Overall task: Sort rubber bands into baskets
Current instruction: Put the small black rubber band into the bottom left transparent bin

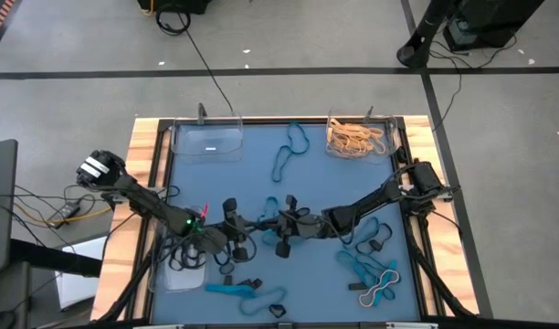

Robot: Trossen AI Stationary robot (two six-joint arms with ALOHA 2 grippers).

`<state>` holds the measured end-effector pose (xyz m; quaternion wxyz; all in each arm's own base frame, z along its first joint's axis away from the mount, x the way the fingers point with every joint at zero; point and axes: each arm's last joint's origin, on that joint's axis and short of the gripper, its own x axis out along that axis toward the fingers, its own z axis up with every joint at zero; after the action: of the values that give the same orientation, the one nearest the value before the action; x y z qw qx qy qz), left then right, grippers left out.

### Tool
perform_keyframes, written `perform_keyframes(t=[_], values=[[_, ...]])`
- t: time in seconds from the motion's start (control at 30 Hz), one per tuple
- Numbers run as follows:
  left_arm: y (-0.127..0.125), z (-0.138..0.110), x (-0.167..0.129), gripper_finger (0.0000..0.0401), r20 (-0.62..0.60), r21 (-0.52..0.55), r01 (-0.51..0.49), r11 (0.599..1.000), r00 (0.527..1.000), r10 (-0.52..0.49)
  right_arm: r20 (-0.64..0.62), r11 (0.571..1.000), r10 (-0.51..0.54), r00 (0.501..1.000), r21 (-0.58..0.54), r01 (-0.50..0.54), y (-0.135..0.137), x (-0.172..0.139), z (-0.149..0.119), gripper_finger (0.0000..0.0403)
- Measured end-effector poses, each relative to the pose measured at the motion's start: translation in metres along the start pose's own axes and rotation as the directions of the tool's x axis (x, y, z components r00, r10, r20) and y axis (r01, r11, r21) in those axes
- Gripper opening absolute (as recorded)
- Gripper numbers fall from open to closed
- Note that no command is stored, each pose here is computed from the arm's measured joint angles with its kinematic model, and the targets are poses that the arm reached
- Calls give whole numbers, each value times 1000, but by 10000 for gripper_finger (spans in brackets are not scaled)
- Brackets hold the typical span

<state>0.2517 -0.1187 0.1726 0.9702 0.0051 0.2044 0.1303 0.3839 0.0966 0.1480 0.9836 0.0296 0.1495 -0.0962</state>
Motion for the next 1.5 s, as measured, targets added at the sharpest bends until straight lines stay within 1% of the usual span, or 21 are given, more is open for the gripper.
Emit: perform_keyframes(t=[0.03, 0.07, 0.2, 0.37, 0.57, 0.67, 0.7, 0.8, 0.87, 0.93, 1.0, 1.1, 1.17, 1.27, 1.37, 1.5], values=[[0, 0, 0, 19, 0, 0, 1, 1000, 1000, -1, 1, 1000, -4, 1000, 0, 4, 0, 0, 0, 31], [0, 0, 0, 12, -1, 0, 2, 1000, 1000, -2, 2, 1000, -9, 1000, -1, 9, 0, 0, 0, 32], [1, 2, -2, 11, 6, -6, 5, 1000, 1000, -5, 0, 998, -23, 1000, -55, 23, -1, 0, 0, 49], [5, 9, -10, 5, 8, -20, 18, 1000, 1000, -18, -53, 994, -38, 998, -106, 33, -2, 0, -6, 103], [14, 17, -23, 4, -11, -101, 29, 995, 999, -30, -94, 996, -61, 994, -77, 53, -3, -1, -8, 176], [17, 17, -29, 4, -41, -130, 33, 991, 998, -39, -111, 995, -66, 992, -84, 57, -4, -1, -10, 198], [19, 18, -33, 4, -41, -141, 30, 990, 998, -37, -143, 993, -72, 987, -101, 58, -5, -2, -14, 202], [24, 21, -44, 3, -67, -168, 40, 985, 996, -52, -245, 990, -98, 965, -125, 69, -9, -5, -26, 207], [30, 19, -52, 3, -110, -147, 52, 988, 992, -68, -269, 987, -132, 954, -123, 102, -12, -9, -22, 206], [35, 25, -62, 3, -106, -186, 80, 979, 989, -101, -298, 984, -159, 941, -129, 125, -16, -11, -21, 204], [41, 28, -72, 3, -118, -226, 112, 968, 983, -142, -349, 979, -182, 919, -155, 135, -19, -14, -27, 202], [49, 30, -86, 2, -145, -282, 155, 947, 969, -202, -377, 977, -186, 907, -170, 130, -20, -18, -26, 200], [55, 33, -96, 2, -178, -316, 165, 934, 957, -229, -405, 975, -192, 894, -182, 126, -21, -20, -26, 199], [60, 39, -108, 2, -263, -346, 140, 928, 935, -239, -456, 969, -216, 863, -210, 132, -24, -24, -31, 200], [64, 47, -120, 2, -354, -364, 108, 925, 903, -244, -477, 968, -226, 849, -208, 141, -25, -28, -30, 199], [65, 54, -131, 2, -464, -381, 73, 922, 847, -259, -514, 965, -241, 824, -219, 146, -26, -32, -33, 197]])
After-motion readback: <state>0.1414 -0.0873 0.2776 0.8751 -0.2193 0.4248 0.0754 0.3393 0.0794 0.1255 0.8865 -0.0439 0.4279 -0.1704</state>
